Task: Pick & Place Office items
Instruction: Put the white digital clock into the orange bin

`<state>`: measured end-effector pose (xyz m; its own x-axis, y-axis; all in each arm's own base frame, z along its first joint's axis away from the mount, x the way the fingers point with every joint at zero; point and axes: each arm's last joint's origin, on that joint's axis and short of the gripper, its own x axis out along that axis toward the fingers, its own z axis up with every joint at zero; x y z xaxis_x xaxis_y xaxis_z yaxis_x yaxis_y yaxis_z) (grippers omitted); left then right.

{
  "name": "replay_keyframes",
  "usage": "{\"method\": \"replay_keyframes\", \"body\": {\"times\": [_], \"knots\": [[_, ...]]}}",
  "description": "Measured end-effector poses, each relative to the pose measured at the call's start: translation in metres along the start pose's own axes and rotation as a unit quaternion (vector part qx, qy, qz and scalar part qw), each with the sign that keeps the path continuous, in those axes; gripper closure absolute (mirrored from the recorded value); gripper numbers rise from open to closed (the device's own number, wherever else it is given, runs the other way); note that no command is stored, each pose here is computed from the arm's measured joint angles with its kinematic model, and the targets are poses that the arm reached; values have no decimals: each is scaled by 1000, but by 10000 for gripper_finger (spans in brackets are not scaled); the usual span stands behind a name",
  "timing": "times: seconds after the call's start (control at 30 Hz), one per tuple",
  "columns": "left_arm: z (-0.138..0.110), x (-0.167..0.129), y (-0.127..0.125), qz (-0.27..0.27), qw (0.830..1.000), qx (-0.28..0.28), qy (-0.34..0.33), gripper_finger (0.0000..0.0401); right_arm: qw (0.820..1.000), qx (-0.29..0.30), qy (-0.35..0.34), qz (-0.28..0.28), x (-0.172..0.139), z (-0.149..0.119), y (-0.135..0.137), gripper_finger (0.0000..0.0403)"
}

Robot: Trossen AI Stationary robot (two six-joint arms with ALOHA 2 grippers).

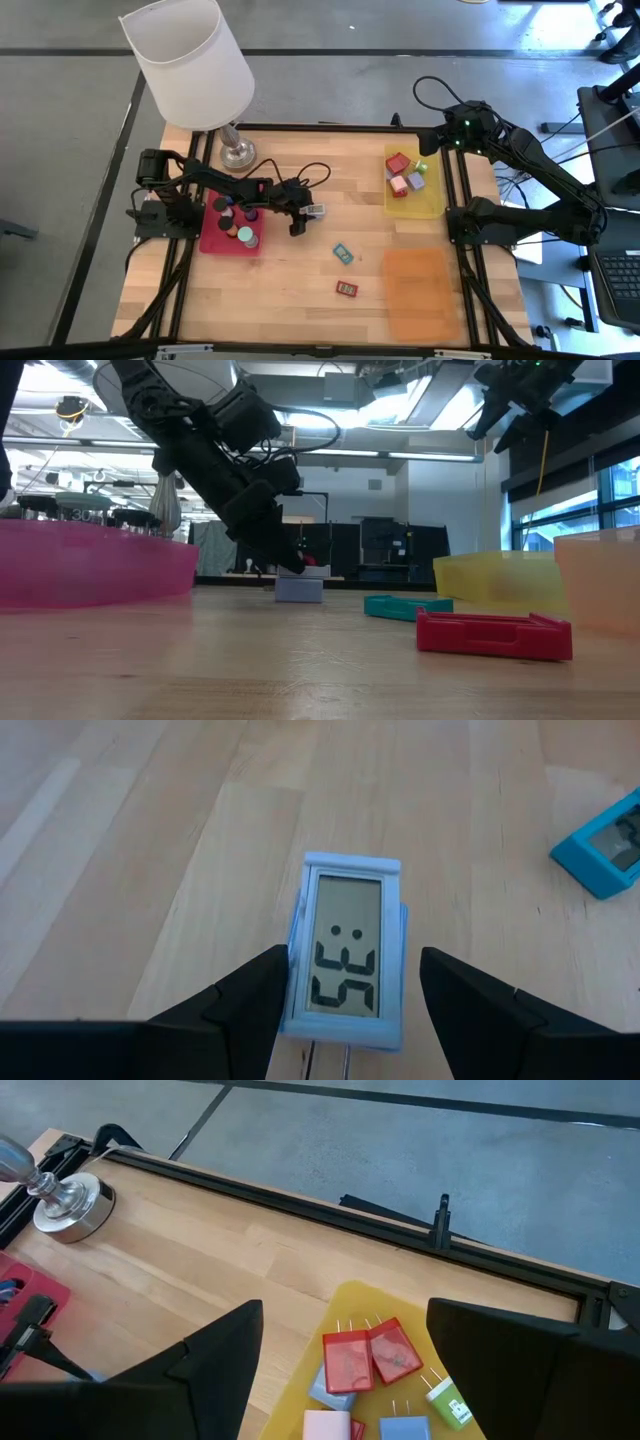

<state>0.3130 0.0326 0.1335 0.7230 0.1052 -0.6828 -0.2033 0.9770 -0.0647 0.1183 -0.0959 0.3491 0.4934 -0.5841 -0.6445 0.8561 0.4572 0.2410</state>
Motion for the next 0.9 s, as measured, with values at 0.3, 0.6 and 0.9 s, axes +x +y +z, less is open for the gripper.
{"method": "replay_keyframes", "body": {"times": [0.3, 0.6, 0.9], "knots": [[0, 0, 0, 2, 1000, 0, 1, 215, 1000, 0, 0, 0, 0, 0, 0, 117], [0, 0, 0, 3, 1000, -10, 1, 250, 1000, 0, 0, 0, 0, 0, 0, 117], [14, -1, 2, 49, 998, -27, -30, 245, 1000, 24, 6, 16, 0, 0, 1, 117]]}}
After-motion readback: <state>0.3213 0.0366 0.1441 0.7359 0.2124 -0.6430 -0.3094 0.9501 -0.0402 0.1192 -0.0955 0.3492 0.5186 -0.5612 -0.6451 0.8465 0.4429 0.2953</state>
